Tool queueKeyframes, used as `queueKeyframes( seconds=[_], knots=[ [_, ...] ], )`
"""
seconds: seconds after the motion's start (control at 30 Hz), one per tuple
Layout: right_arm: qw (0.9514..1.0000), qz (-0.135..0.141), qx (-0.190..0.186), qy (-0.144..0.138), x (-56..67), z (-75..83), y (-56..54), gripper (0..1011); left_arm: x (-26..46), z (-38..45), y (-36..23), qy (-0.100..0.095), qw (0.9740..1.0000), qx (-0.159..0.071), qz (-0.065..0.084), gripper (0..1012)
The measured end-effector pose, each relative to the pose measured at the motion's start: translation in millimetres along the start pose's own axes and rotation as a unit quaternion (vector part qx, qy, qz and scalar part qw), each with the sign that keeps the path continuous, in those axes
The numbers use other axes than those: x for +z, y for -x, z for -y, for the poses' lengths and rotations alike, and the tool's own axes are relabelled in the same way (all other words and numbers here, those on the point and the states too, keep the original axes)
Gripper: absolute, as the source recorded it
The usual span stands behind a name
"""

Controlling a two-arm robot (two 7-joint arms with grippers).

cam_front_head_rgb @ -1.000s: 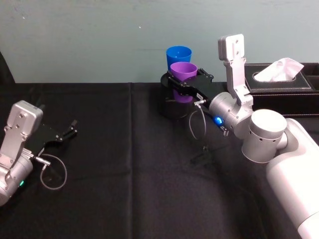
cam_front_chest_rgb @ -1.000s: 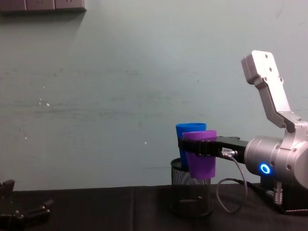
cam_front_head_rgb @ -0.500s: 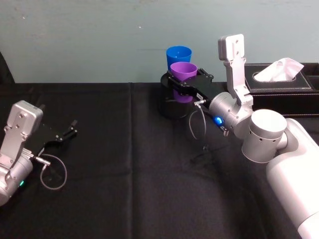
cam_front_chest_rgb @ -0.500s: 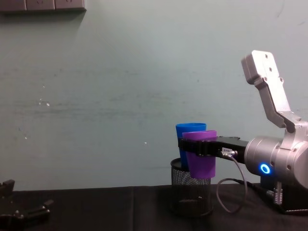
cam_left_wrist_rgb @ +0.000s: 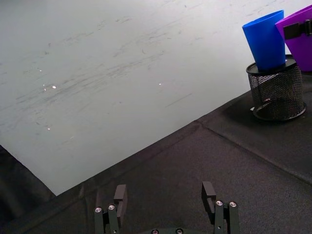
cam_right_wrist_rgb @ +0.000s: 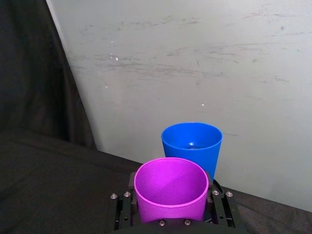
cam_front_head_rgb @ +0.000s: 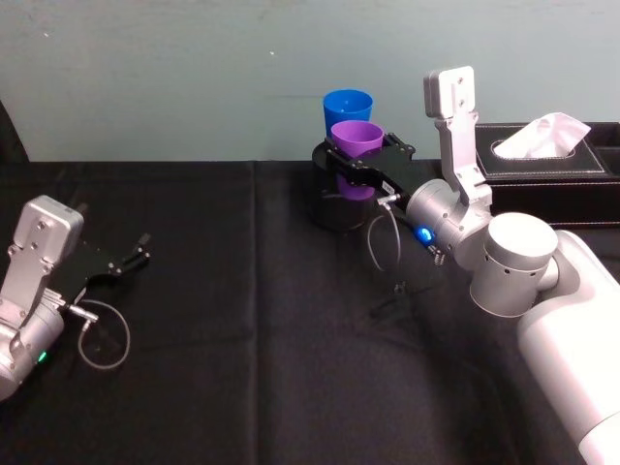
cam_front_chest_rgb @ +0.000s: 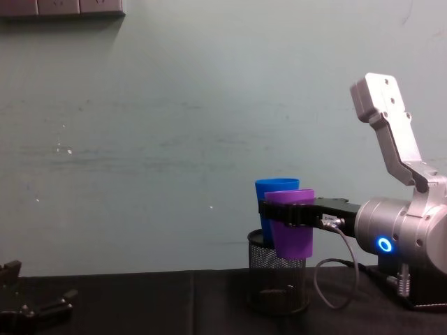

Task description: Pick up one cup with a gripper and tap it against the other cup.

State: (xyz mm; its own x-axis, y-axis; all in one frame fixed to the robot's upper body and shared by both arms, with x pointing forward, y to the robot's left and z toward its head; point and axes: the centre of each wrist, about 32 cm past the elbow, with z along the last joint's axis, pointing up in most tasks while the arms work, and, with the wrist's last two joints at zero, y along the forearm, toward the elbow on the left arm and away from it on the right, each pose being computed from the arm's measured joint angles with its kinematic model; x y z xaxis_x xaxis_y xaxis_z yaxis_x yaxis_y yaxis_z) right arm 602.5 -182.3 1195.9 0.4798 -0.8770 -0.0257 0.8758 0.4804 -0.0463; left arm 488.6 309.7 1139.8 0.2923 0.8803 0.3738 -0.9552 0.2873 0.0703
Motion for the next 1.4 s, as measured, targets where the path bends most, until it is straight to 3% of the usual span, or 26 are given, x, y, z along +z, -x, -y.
queueKeyframes(
  seconds=[0.87,1.03,1.4],
  knots=[
    [1.0000,0.001,0.001,-0.002,-0.2,2.2,1.3,739,0.0,0.0,0.0,0.000,1.0000,0.000,0.000,1000],
    [0.9999,0.007,0.006,-0.005,-4.1,17.0,6.3,738,0.0,0.0,0.0,0.000,1.0000,0.000,0.000,1000],
    [0.9996,0.017,0.015,-0.017,-20.3,73.2,23.8,738,0.0,0.0,0.0,0.000,1.0000,0.000,0.000,1000]
  ],
)
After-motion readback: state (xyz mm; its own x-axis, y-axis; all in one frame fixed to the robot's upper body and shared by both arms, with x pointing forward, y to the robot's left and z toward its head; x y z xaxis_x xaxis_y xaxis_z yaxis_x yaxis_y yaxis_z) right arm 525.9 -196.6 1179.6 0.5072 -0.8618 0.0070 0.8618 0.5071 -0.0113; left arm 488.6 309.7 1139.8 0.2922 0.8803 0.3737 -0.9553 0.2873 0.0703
